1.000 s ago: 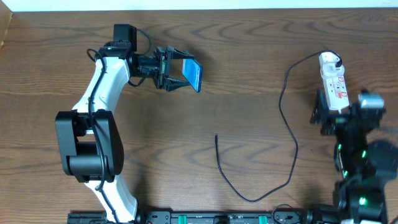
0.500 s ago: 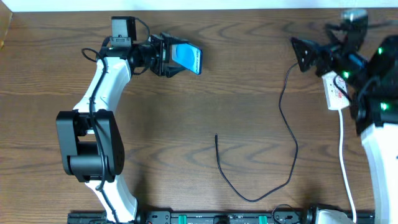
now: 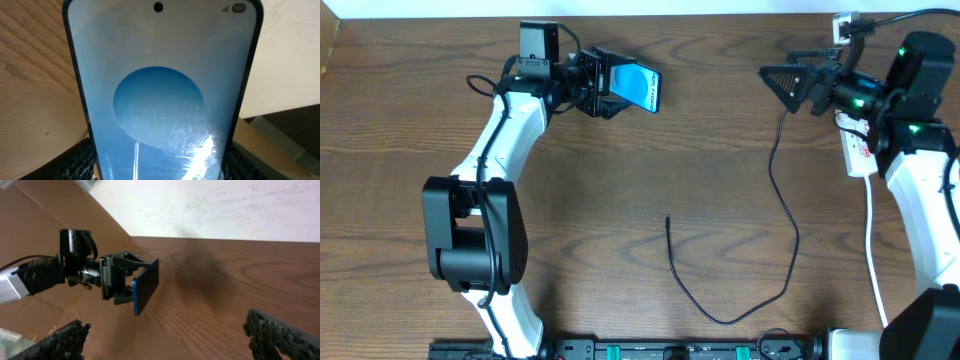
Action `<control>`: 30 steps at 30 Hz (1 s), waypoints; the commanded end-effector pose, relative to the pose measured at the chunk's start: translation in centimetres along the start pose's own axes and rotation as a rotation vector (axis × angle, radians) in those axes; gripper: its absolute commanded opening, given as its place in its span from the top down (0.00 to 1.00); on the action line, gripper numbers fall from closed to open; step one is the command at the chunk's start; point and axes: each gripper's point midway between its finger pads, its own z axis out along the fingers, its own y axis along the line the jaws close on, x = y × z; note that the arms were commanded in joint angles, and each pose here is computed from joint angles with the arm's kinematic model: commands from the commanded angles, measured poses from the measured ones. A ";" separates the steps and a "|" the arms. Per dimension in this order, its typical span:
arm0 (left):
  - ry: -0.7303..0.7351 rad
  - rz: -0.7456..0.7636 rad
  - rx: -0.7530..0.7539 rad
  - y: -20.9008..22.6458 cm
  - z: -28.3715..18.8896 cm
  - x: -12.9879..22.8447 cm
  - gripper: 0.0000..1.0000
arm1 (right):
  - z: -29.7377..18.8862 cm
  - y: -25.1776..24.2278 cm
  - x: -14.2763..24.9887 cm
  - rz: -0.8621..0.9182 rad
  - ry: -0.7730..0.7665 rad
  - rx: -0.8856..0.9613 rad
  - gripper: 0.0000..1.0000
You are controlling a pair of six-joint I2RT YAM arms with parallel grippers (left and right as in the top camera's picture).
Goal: Plug charger to phone and switch on socket
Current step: 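Move the right gripper toward the phone held by the left gripper, then close the right gripper on the phone's side edge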
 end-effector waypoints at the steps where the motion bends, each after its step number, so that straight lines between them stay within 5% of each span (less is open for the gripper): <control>1: -0.004 0.046 0.046 -2.3 -1.1 1.2 0.93 | 1.4 1.6 0.3 0.014 0.027 -0.066 0.01; 30: -0.022 0.126 -0.015 -1.4 2.8 4.6 0.93 | 11.1 -0.1 11.0 0.109 0.296 0.018 0.01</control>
